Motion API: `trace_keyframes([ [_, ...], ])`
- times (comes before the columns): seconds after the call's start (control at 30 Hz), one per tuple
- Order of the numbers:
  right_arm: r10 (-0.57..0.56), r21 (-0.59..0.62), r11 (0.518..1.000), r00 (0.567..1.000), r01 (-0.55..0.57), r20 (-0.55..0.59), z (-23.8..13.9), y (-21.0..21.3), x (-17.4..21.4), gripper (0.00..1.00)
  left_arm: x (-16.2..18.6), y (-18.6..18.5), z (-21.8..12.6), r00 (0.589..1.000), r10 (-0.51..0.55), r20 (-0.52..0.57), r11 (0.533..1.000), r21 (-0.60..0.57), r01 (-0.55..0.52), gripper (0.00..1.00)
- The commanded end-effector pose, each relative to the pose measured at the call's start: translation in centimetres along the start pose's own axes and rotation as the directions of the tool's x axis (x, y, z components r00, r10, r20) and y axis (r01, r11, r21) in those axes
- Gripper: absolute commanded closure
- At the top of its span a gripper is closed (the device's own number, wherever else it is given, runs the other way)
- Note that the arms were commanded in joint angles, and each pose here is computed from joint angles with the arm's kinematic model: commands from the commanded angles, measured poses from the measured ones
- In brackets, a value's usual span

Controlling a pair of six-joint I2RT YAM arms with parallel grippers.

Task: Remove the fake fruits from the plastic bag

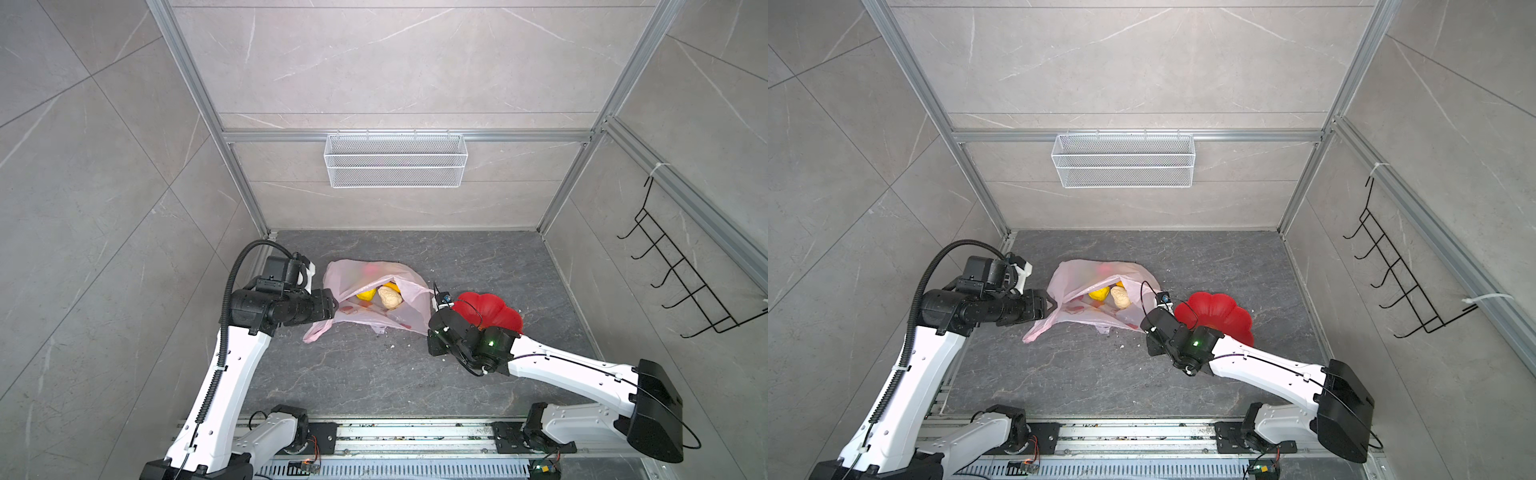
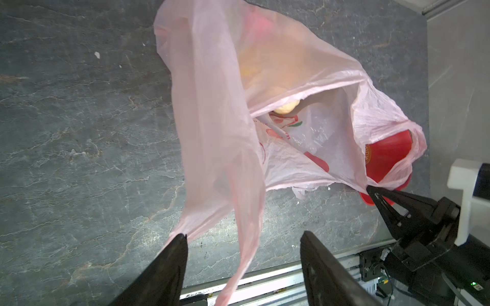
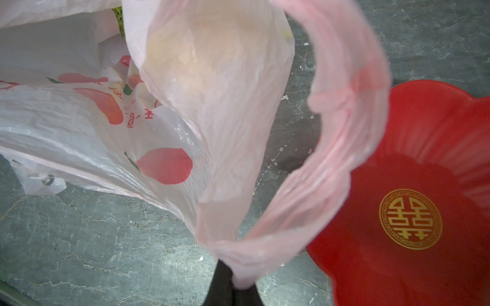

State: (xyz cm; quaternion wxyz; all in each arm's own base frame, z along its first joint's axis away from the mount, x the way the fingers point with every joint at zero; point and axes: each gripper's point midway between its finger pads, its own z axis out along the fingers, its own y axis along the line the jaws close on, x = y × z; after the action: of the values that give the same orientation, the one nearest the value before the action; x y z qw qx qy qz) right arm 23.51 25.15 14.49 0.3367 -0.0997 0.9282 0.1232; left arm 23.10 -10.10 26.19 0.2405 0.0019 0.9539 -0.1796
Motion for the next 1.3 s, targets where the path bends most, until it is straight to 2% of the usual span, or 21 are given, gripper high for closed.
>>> trace_keyframes([
  [0.0, 0.004, 0.027, 1.0, 1.0, -0.004, 0.003, -0.1, -0.5, 0.2, 1.0, 0.6, -0.8, -0.3, 0.998, 0.061, -0.02, 0.998, -0.033, -0.062, 0.33],
  [0.23, 0.013, 0.017, 1.0, 1.0, -0.013, 0.005, 0.1, -0.4, 0.3, 1.0, 0.9, 0.2, 2.1, 0.995, 0.086, -0.048, 0.987, -0.131, -0.092, 0.38],
  [0.43, 0.01, 0.007, 1.0, 1.0, -0.01, 0.012, -0.1, -0.3, 0.3, 1.0, -1.4, 0.5, 4.9, 0.992, 0.123, 0.016, 0.98, -0.16, -0.119, 0.44],
  [0.53, 0.004, 0.007, 1.0, 1.0, -0.004, 0.009, 0.1, -0.3, 0.6, 1.0, -2.6, -0.3, 5.8, 0.992, 0.11, 0.053, 0.986, -0.131, -0.102, 0.51],
  [0.6, -0.001, 0.011, 1.0, 1.0, 0.001, 0.005, 0.3, -0.4, 0.9, 1.0, -3.3, -0.9, 6.0, 0.992, 0.095, 0.085, 0.991, -0.103, -0.086, 0.61],
  [0.67, -0.008, 0.021, 1.0, 1.0, 0.008, 0.007, 0.6, -0.6, 1.2, 1.0, -4.3, -1.3, 5.7, 0.989, 0.084, 0.125, 0.994, -0.087, -0.073, 0.73],
  [0.73, -0.013, 0.041, 0.999, 1.0, 0.013, 0.008, 1.1, -1.0, 1.6, 1.0, -5.0, -1.8, 5.0, 0.984, 0.071, 0.163, 0.996, -0.064, -0.061, 0.79],
  [0.9, -0.022, 0.112, 0.993, 1.0, 0.023, -0.004, 2.4, -2.4, 2.9, 1.0, -6.2, -2.5, 2.2, 0.972, 0.047, 0.23, 0.999, -0.019, -0.044, 0.84],
  [1.13, -0.018, 0.146, 0.989, 0.999, 0.022, -0.029, 3.4, -3.1, 4.0, 1.0, -4.4, -3.5, 0.3, 0.988, 0.075, 0.134, 0.996, 0.042, -0.081, 0.84],
  [1.27, -0.014, 0.158, 0.987, 0.999, 0.021, -0.047, 3.5, -3.5, 4.7, 1.0, -2.5, -2.8, 0.3, 0.994, 0.074, 0.084, 0.997, 0.026, -0.077, 0.88],
])
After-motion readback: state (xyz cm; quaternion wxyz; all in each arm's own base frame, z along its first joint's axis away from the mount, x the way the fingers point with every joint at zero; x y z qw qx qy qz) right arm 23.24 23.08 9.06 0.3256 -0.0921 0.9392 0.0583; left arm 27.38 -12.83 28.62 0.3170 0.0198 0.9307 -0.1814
